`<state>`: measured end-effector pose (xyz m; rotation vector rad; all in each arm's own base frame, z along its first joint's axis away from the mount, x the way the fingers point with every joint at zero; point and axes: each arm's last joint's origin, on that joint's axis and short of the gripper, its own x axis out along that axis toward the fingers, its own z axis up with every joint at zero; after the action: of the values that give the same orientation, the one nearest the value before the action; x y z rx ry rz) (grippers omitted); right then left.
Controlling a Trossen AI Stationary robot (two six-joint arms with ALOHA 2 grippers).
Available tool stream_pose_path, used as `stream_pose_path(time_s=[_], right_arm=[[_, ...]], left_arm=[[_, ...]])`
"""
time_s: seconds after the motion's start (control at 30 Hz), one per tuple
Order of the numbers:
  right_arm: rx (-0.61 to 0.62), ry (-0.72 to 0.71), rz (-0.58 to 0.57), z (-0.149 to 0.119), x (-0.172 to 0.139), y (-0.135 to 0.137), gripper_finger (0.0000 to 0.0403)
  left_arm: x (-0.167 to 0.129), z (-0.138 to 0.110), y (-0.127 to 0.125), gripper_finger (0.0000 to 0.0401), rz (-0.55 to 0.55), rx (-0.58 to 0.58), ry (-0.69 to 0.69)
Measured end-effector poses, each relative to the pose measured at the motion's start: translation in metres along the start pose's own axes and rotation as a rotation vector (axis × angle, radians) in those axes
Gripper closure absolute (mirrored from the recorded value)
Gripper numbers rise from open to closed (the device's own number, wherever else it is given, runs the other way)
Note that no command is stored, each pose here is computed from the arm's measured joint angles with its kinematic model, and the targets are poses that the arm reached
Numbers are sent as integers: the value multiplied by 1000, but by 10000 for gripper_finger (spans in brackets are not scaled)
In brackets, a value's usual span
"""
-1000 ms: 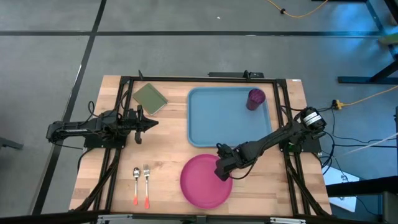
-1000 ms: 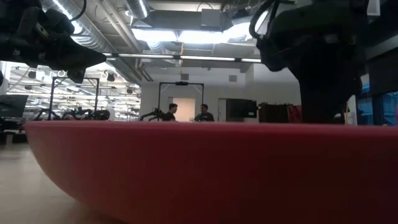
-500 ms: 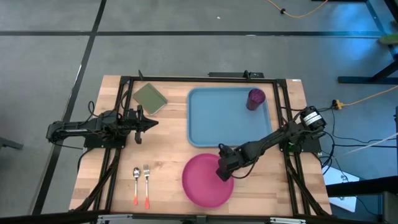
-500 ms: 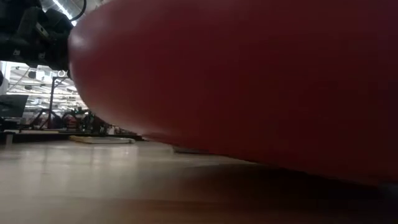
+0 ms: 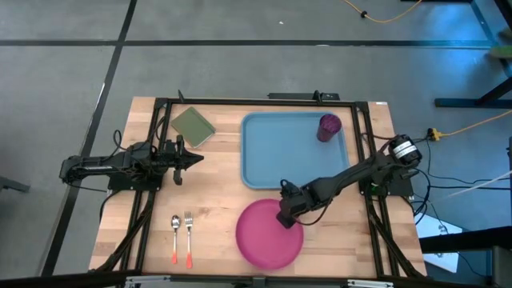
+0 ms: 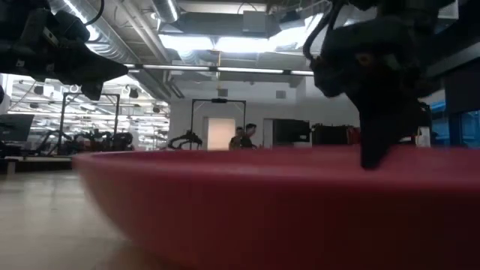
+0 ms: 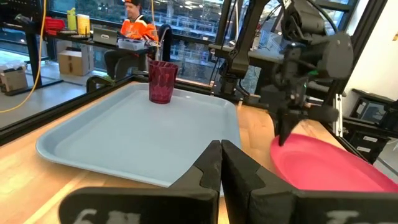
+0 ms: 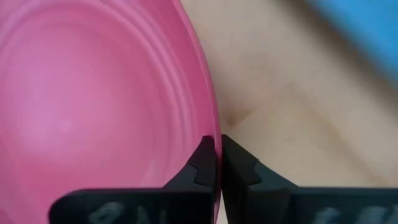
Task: Pick and place plate/cup/fork/spoon on tray
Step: Put the pink plate on the bottom left of the blue tray
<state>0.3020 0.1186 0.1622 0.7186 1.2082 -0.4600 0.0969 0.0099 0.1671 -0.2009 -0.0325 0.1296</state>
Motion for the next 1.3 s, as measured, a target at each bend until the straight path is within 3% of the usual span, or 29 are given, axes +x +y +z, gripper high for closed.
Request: stream_pose_path(time_s=[0.33, 0.6, 0.7, 0.97, 1.3], right_arm=[[-126, -144, -13, 21, -42, -12, 397], [-222, -455, -6, 62, -77, -25, 397], [-239, -539, -70, 74, -93, -39, 397], [-94, -563, -292, 104, -107, -87, 397], [46, -450, -407, 119, -96, -128, 395]], left_arm=[[0, 0, 0, 401, -1, 25, 1], [0, 0, 0, 401, 0, 51, 5], [0, 0, 0, 401, 0, 64, 4], [0, 0, 0, 401, 0, 63, 4], [0, 0, 0, 401, -1, 55, 5]])
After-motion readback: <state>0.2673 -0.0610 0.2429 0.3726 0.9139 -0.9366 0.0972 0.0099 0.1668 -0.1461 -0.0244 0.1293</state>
